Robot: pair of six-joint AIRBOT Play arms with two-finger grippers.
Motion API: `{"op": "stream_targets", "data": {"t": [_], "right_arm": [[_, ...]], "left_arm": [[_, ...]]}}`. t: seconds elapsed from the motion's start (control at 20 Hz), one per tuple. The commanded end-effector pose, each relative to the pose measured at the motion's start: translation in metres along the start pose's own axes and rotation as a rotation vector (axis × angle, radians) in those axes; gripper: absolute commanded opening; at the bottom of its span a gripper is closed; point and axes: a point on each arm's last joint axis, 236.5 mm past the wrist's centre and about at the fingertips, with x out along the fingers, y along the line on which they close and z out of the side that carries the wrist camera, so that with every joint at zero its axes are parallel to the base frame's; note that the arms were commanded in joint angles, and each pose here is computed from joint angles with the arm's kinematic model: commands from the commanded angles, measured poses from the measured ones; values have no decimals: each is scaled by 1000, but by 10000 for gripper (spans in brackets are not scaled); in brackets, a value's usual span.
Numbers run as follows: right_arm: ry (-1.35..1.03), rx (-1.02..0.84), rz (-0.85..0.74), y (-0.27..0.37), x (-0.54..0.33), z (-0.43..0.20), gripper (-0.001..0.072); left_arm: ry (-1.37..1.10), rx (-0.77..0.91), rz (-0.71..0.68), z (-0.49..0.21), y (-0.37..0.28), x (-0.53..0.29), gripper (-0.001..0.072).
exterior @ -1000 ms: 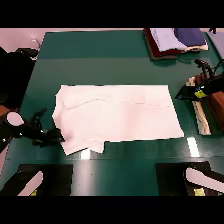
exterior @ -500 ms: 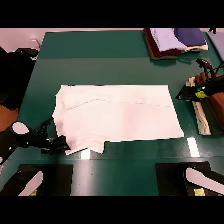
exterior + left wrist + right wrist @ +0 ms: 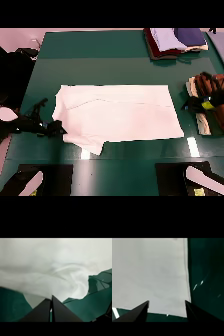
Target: Fold the shirts.
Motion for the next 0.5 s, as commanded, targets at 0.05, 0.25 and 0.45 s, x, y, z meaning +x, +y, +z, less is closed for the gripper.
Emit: {"op": "stream_targets", "data": {"t": [0.05, 0.25, 0.45], "right_arm": [[138, 231, 66, -44, 36, -66, 567], [232, 329, 146, -44, 69, -90, 553], [252, 249, 165, -19, 90, -81, 404]], "left_arm": [[-90, 63, -7, 27, -20, -27, 19], [-107, 64, -2, 31, -19, -27, 19], [-104, 63, -2, 31, -19, -27, 19]]}}
